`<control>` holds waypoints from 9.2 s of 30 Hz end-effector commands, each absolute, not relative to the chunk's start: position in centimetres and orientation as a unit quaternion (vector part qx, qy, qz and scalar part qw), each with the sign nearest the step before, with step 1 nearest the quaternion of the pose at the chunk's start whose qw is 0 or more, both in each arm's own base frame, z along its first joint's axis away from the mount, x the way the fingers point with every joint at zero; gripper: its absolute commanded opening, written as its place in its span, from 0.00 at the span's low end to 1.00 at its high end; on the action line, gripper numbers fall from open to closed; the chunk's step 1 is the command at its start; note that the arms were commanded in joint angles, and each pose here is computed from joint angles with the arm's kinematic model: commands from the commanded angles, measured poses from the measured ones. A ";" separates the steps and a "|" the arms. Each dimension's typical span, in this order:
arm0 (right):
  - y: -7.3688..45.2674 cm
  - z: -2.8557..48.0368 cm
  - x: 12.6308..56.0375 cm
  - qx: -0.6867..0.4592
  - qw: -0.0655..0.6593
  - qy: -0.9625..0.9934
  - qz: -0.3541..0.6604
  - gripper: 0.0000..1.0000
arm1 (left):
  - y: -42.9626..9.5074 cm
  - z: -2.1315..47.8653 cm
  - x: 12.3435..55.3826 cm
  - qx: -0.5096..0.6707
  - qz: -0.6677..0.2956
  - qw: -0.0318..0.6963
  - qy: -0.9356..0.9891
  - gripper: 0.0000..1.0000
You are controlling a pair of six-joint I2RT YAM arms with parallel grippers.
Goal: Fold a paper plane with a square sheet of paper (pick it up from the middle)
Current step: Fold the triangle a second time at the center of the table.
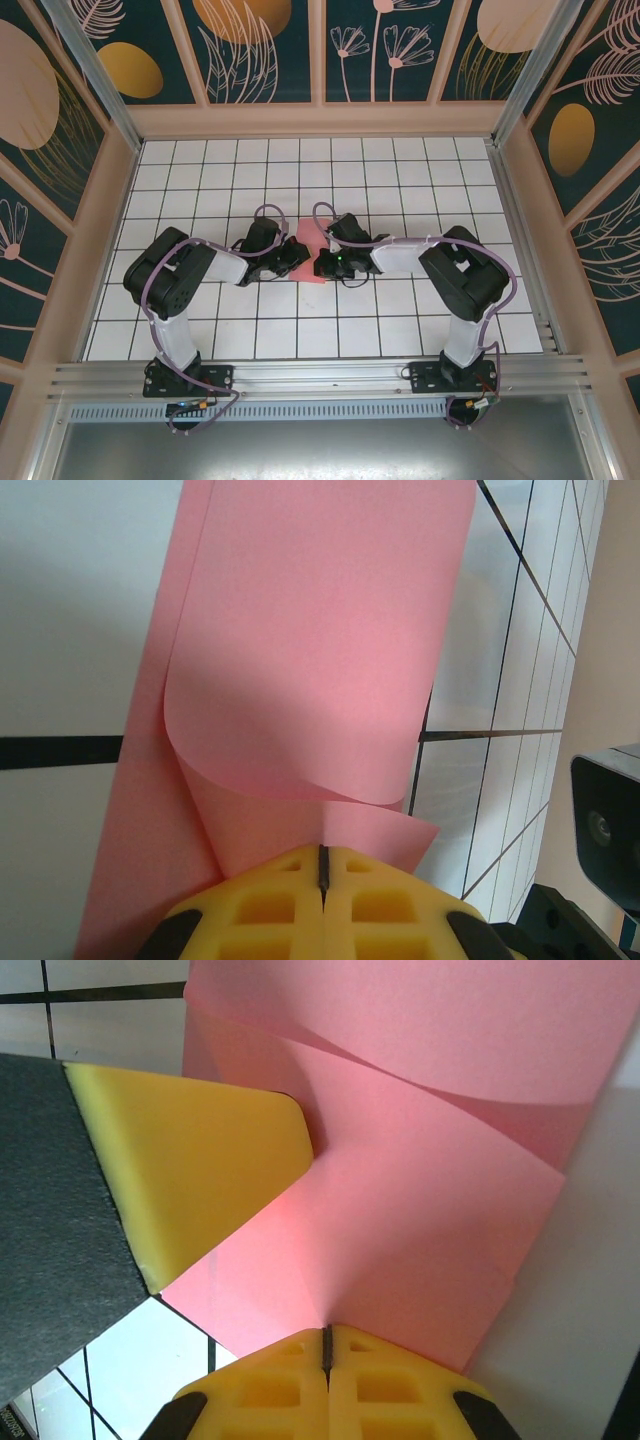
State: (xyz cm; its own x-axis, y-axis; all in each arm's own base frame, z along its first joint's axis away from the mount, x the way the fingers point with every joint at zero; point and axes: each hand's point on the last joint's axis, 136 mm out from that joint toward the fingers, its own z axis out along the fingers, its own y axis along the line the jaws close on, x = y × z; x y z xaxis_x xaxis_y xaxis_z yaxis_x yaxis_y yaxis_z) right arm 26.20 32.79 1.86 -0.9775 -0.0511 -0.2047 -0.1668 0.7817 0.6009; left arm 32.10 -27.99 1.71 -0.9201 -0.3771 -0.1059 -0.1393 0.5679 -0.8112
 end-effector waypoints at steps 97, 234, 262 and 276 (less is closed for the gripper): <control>29.2 -2.4 24.4 0.033 0.018 0.953 0.301 0.01 | -29.0 7.6 33.6 -0.086 -0.452 0.183 0.869 0.18; 28.3 -0.6 21.0 0.026 -0.001 0.946 0.323 0.05 | -24.9 -2.0 32.4 -0.103 -0.289 0.150 0.940 0.06; 30.9 -0.6 25.6 0.037 0.021 0.946 0.322 0.03 | -26.9 1.6 33.5 -0.075 -0.337 0.166 0.924 0.12; 30.5 -1.2 25.2 0.038 0.017 0.948 0.314 0.01 | -28.9 7.1 32.3 -0.046 -0.425 0.171 0.888 0.17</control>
